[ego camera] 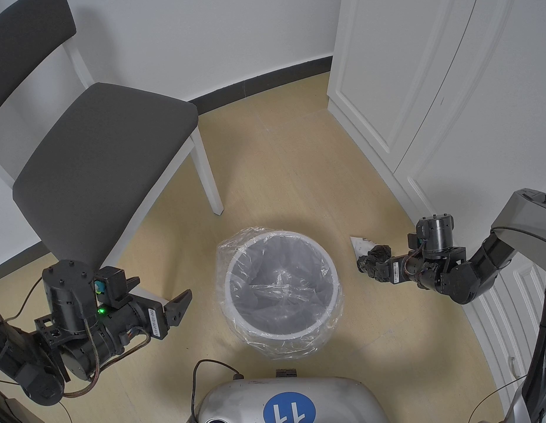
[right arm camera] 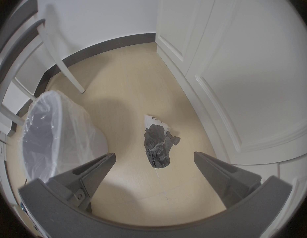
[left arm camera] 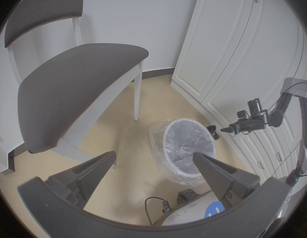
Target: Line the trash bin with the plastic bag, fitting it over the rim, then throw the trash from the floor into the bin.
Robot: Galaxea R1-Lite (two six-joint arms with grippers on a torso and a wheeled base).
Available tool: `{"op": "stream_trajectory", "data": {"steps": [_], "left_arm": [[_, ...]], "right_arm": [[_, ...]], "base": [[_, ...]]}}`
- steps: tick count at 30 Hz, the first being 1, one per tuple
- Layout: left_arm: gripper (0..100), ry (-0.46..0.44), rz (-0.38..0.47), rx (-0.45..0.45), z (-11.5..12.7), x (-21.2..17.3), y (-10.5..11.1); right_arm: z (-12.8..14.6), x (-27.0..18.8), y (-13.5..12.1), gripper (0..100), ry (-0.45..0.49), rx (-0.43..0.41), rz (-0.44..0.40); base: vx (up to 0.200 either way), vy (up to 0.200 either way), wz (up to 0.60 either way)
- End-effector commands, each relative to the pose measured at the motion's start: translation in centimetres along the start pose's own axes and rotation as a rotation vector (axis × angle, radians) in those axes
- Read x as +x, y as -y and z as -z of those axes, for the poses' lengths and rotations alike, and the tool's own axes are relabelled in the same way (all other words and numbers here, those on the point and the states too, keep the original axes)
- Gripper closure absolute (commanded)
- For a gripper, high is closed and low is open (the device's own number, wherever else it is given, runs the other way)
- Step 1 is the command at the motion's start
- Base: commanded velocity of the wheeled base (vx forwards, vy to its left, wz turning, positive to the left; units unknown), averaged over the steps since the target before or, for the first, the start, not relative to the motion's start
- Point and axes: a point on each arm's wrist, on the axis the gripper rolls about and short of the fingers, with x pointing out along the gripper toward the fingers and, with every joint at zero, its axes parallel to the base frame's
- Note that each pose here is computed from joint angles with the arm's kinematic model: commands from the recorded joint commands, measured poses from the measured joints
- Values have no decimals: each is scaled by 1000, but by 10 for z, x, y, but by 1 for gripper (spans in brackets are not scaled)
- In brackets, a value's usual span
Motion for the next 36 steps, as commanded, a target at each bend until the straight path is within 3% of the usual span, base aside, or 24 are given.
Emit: {"op": "stream_trajectory", "data": {"steps": [1,12,36], "left_arm": [[0,21,5,-6,5,-16,-4],[0,28,5,-7,9,-19,-5],[0,34,9,-14,12,-19,-5]], "right_arm": [[14,38,12,0,-30,39,-5],[48,105,4,0,11,139,-47],[44,153,-1,0,181,373,-58]], "base": [[0,0,0],[0,0,0],[0,0,0]]}}
